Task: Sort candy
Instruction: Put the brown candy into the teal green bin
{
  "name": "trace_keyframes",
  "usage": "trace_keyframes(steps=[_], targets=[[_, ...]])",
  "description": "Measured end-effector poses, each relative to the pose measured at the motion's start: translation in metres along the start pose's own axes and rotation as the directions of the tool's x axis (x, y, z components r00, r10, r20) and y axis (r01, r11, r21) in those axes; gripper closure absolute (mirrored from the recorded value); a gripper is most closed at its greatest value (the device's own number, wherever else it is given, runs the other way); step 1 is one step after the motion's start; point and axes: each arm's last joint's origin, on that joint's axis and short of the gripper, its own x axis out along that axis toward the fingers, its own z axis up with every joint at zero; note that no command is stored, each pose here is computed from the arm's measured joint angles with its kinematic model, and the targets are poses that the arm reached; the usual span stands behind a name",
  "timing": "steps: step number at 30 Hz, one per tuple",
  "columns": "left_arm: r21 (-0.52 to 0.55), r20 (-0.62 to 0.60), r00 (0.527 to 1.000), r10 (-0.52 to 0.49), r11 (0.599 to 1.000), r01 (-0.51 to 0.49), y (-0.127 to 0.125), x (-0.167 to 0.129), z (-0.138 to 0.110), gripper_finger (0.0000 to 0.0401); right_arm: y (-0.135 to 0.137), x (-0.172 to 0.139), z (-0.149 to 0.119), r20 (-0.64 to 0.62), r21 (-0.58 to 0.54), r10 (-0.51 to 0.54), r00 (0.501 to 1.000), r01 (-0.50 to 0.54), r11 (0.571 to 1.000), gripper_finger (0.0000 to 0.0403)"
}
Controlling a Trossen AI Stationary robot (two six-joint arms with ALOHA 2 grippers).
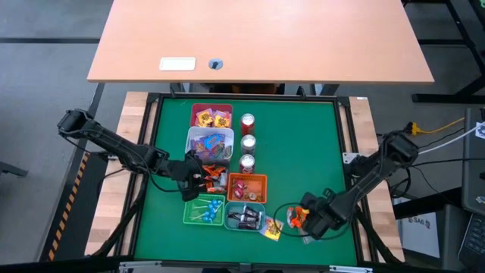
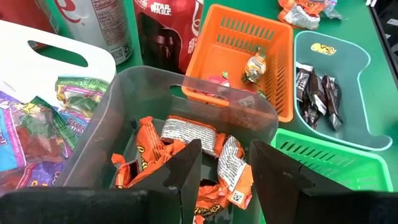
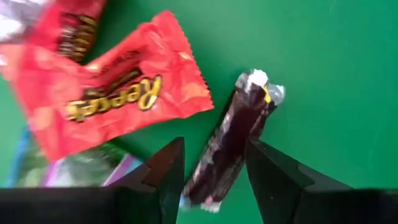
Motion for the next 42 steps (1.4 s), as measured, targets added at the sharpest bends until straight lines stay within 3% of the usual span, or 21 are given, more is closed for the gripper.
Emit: trace_keyframes(steps=[8, 19, 26, 35, 42], targets=[[-0.001, 0.003, 1.000, -0.001, 1.000, 0.001, 0.000, 0.000, 0.000, 0.0275, 0.003, 0.016, 0.000, -0.012, -0.002, -0.070, 0.998, 0.070, 0.998, 0.0240], [-0.001, 0.003, 1.000, -0.002, 1.000, 0.002, 0.000, 0.000, 0.000, 0.0275, 0.003, 0.015, 0.000, -0.027, -0.008, -0.072, 0.997, 0.072, 0.997, 0.0337], [-0.001, 0.004, 1.000, -0.002, 1.000, 0.002, 0.000, 0.000, 0.000, 0.0275, 0.012, -0.005, 0.002, -0.044, -0.078, -0.091, 0.995, 0.087, 0.993, 0.0349], [-0.002, 0.013, 1.000, -0.007, 1.000, 0.007, -0.001, 0.000, 0.001, 0.0275, 0.037, -0.039, 0.017, 0.008, -0.184, 0.037, 0.999, -0.035, 0.982, 0.0349], [-0.002, 0.013, 1.000, -0.007, 1.000, 0.007, -0.001, 0.000, 0.001, 0.0275, 0.056, -0.065, 0.048, 0.196, -0.369, 0.204, 0.959, -0.121, 0.922, 0.0349]])
